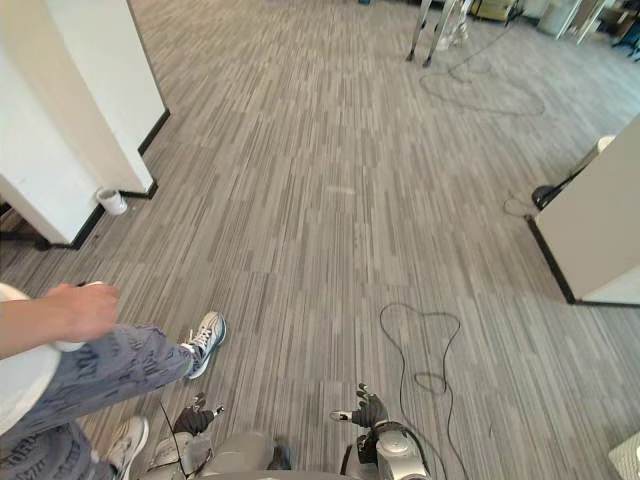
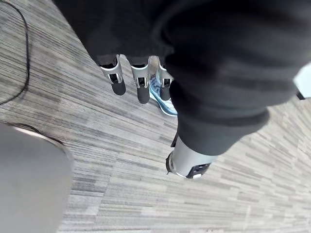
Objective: Organize washtable
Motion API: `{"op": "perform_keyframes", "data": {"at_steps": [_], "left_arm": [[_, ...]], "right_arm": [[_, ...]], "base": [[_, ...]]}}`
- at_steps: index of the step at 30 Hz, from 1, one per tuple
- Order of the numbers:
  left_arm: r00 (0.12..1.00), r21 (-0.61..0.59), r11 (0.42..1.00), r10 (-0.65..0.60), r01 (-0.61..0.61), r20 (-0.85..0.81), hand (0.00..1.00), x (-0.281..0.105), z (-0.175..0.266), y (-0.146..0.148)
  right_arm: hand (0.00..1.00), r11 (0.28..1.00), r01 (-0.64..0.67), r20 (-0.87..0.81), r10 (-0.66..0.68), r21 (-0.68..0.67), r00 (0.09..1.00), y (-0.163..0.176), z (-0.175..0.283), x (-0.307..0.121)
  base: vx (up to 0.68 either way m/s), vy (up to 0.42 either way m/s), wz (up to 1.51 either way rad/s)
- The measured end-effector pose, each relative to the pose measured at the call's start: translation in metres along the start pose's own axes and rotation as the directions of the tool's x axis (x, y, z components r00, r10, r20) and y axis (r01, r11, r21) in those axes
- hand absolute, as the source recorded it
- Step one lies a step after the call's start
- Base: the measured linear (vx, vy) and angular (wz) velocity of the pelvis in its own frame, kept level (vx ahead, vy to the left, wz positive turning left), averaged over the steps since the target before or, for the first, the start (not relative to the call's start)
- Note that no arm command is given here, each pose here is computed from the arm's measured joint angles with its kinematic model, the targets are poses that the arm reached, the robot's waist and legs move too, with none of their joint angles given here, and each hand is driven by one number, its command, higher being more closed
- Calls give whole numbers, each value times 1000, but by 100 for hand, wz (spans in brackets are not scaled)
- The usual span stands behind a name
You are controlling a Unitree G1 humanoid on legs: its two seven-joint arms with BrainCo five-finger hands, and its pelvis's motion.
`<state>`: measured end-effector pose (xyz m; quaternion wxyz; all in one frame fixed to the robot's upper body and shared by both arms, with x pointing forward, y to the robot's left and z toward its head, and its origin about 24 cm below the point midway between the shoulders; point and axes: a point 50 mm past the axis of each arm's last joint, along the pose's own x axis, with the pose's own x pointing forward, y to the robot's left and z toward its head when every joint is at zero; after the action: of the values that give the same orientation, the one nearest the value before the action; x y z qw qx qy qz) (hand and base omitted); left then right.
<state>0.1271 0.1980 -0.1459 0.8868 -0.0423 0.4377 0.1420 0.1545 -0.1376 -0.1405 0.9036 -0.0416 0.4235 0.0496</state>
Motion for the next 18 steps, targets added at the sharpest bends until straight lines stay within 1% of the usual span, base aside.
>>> {"op": "perform_keyframes", "data": {"at_steps": [4, 8, 10, 11, 12, 16, 18], "left_arm": [[1000, 52, 999, -5, 6, -24, 0, -1, -7, 0], [999, 65, 998, -3, 6, -36, 0, -3, -12, 1], [999, 32, 999, -11, 12, -30, 0, -3, -11, -6], [1000, -23, 1000, -8, 7, -30, 0, -5, -13, -11], [1000, -54, 999, -12, 10, -29, 0, -6, -14, -14], [999, -48, 999, -3, 5, 45, 0, -1, 8, -3], [996, -59, 998, -11, 17, 87, 0, 1, 18, -3]], "right_arm": [[0, 999, -3, 35, 5, -47, 999, -3, 14, 4], [0, 999, -3, 30, 4, -52, 1000, -3, 12, 4], [0, 998, 16, 46, -13, -58, 999, -10, 13, 2], [0, 997, 23, 56, -19, -71, 998, -14, 13, 0], [0, 998, 23, 54, -19, -65, 998, -13, 12, -1], [0, 1000, 8, 2, -8, -6, 1000, -2, 3, 0], [0, 1000, 18, -24, -18, 7, 1000, -4, -3, 0]], "base": [[580, 93, 21], [725, -32, 72], [797, -139, 78], [722, -51, -36], [723, -19, -62], [698, -27, -47], [584, 57, -57]]}}
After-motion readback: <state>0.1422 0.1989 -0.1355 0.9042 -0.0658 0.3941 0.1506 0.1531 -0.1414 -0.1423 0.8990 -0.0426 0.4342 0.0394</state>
